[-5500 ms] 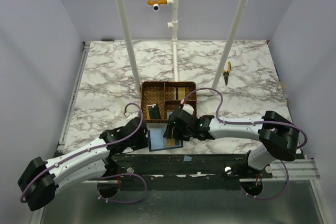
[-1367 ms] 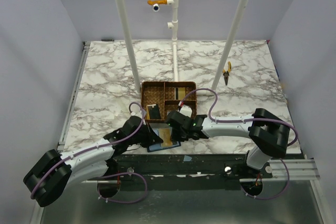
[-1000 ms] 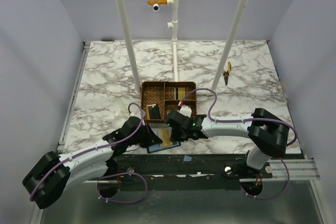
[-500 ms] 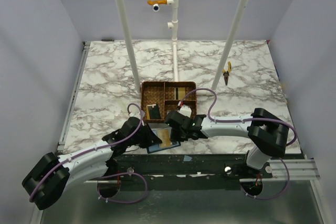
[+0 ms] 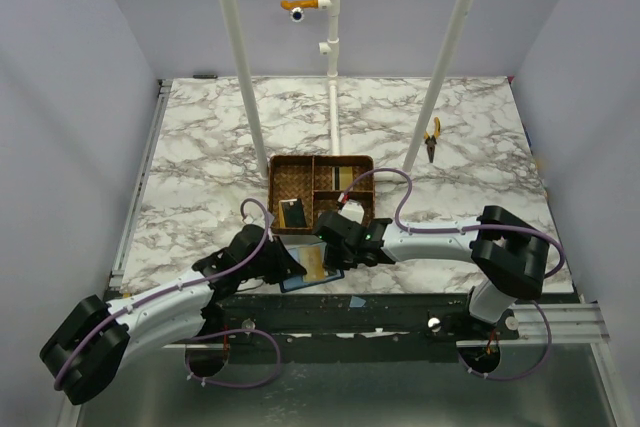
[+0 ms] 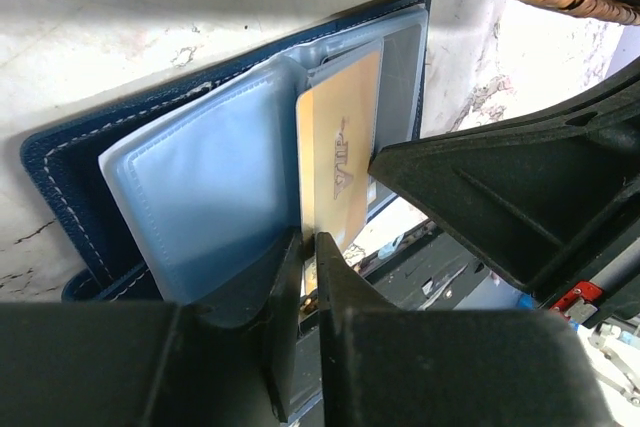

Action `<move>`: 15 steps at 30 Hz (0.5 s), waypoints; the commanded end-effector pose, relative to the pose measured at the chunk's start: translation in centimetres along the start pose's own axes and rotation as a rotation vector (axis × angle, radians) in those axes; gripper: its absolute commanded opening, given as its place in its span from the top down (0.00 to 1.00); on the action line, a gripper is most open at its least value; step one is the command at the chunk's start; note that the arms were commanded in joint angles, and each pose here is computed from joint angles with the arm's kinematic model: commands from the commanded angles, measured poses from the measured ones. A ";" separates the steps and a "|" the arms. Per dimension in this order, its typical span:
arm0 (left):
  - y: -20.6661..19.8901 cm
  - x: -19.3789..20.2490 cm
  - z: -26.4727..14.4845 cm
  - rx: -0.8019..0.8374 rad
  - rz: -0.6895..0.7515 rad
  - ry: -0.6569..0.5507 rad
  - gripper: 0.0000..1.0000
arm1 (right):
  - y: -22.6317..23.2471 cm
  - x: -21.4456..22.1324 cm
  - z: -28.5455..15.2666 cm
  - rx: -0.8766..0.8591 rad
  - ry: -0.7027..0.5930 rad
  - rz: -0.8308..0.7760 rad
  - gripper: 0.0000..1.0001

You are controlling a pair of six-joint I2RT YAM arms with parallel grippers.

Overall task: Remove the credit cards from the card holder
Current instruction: Remove the credit card from the card holder.

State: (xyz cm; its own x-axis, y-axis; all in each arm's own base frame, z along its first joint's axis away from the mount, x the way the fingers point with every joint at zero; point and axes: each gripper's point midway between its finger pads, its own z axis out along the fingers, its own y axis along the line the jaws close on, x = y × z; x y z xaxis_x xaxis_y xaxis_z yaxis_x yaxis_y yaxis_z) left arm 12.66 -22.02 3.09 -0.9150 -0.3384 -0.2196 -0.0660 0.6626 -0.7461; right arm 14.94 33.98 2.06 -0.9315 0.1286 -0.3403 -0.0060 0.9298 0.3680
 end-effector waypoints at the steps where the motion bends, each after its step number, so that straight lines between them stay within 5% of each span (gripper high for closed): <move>1: 0.6 0.0 0.0 -0.009 -0.004 -0.010 0.89 | -4.9 2.2 1.5 0.173 0.054 -0.057 0.98; 11: 0.3 -0.2 -0.2 0.015 -0.006 -0.021 0.98 | -5.0 2.2 1.5 0.178 0.056 -0.056 0.99; 15: 0.2 -0.3 -0.3 0.021 0.000 -0.025 0.91 | -4.9 2.2 1.6 0.178 0.055 -0.055 0.99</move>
State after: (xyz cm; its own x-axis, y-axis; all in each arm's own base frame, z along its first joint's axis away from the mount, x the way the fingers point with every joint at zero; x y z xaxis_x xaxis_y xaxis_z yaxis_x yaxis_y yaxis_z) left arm 12.78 -21.96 3.49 -0.9084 -0.3505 -0.2281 -0.0587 0.6469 -0.7603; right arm 14.97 34.04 2.04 -0.9315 0.1285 -0.3402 -0.0060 0.9299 0.3677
